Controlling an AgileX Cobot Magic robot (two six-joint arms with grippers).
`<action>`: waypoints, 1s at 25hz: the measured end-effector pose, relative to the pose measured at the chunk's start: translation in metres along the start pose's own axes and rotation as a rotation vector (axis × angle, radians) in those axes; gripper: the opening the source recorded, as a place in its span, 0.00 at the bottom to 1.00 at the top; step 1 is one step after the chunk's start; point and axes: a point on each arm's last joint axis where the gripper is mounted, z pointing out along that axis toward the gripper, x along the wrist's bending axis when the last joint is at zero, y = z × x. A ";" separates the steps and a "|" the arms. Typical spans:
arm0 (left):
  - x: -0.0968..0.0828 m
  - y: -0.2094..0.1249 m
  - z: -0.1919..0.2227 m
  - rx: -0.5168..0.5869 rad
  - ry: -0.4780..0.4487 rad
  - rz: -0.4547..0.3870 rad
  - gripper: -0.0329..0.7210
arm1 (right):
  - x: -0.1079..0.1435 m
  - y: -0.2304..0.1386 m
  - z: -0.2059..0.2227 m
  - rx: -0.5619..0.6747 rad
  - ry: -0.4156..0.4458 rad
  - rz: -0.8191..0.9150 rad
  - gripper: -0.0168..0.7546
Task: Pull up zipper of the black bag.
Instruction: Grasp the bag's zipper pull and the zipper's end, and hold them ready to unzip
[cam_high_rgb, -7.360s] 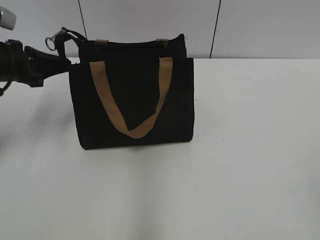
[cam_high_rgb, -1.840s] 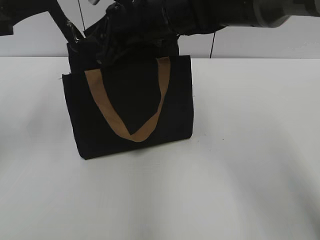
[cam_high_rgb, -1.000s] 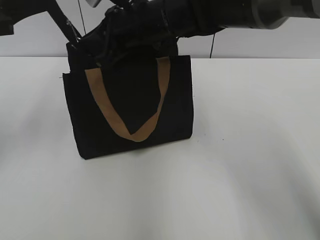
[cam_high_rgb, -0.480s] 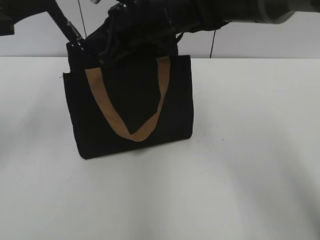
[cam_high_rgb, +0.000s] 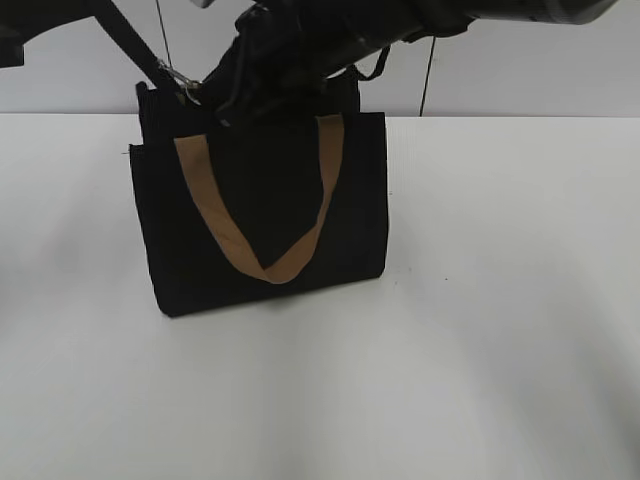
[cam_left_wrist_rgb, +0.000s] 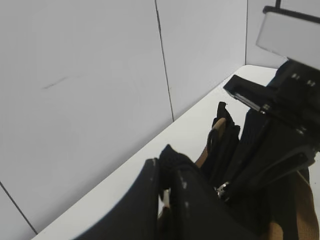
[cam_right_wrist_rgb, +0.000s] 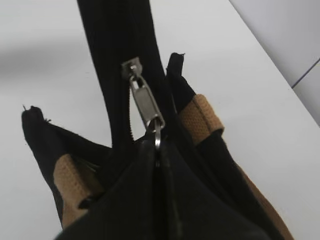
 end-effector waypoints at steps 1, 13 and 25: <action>0.000 0.000 0.000 0.000 0.000 0.000 0.07 | 0.000 0.001 -0.002 0.005 -0.006 0.002 0.00; -0.002 0.005 -0.003 -0.005 0.000 0.022 0.07 | -0.005 -0.004 -0.015 0.154 -0.078 0.008 0.00; -0.003 0.005 -0.002 -0.003 -0.004 0.024 0.07 | -0.005 0.001 -0.038 0.261 -0.125 -0.005 0.00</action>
